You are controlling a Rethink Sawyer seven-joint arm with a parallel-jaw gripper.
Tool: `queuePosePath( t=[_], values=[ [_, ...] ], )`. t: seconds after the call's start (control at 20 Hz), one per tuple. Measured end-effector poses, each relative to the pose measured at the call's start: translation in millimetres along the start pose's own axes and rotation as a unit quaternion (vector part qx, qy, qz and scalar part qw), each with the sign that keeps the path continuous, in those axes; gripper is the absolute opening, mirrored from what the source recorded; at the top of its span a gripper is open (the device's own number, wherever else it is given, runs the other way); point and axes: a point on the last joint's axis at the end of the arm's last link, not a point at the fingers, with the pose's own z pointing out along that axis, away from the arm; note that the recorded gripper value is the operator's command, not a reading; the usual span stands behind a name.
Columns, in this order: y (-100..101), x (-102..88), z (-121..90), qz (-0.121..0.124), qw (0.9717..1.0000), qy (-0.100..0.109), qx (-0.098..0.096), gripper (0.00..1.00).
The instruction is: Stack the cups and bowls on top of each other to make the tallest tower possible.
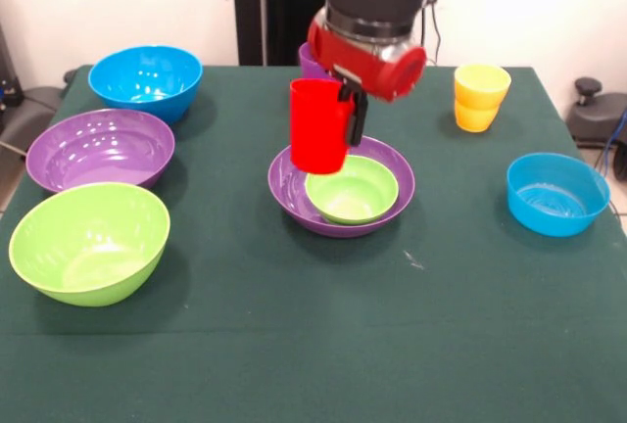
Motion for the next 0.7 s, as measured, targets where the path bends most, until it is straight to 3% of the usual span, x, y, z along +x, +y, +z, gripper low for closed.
queuePosePath(
  t=[0.3,0.7],
  values=[
    [2.3,14.6,27.1,-0.015,0.9996,0.019,0.014,0.0],
    [9.2,27.2,36.9,-0.021,0.9988,0.042,0.012,0.0]
  ],
)
